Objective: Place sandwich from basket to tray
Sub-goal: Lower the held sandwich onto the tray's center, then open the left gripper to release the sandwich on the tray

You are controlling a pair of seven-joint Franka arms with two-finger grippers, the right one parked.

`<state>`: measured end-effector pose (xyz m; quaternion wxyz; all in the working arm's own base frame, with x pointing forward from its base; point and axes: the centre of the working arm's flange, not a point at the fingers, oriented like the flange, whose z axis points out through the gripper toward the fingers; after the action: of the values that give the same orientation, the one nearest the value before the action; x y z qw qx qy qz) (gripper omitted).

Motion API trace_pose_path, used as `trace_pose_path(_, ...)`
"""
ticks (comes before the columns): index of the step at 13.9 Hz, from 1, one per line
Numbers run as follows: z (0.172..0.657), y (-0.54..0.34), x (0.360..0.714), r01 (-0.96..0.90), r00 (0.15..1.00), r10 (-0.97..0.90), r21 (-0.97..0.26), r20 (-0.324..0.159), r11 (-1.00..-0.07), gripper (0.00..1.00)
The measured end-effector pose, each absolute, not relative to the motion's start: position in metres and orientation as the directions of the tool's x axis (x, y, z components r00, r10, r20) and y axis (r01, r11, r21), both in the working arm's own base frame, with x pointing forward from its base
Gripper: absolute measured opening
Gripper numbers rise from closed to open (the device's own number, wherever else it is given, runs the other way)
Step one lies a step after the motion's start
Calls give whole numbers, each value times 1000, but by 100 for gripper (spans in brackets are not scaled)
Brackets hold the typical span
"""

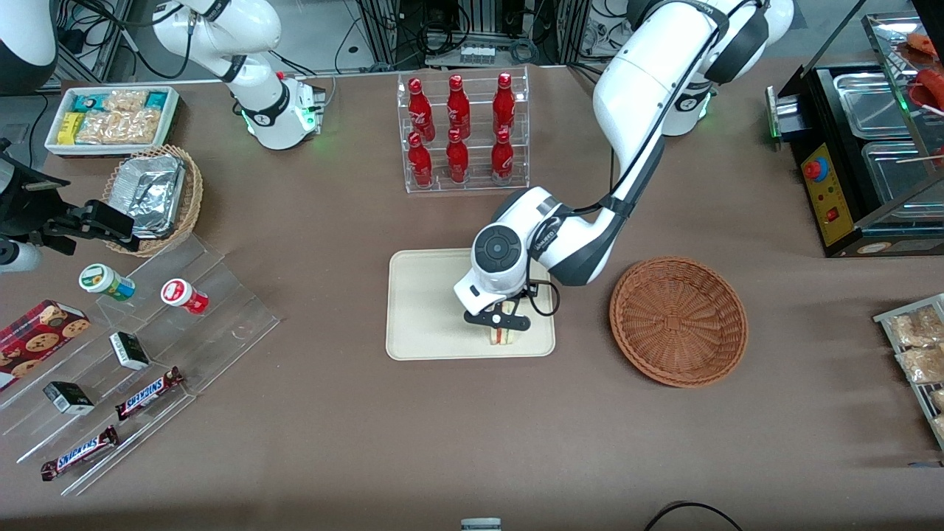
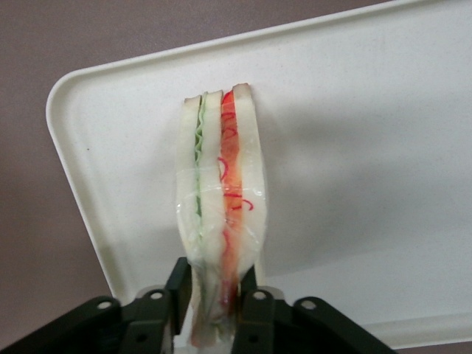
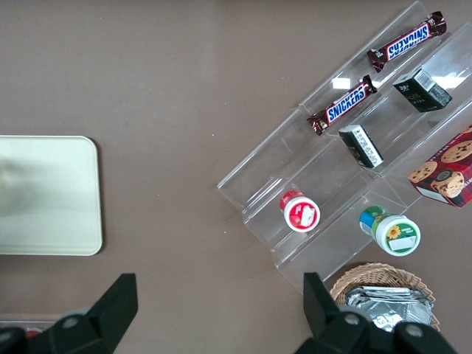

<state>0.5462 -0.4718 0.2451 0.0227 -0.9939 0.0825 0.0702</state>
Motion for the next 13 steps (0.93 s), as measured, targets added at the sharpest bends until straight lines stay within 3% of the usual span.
trace_pose_path(6, 247, -472, 548, -91, 987, -85, -41, -135, -995, 99)
trace_pose_path(13, 273, -468, 563, -53, 995, -50, -24, -91, -998, 100)
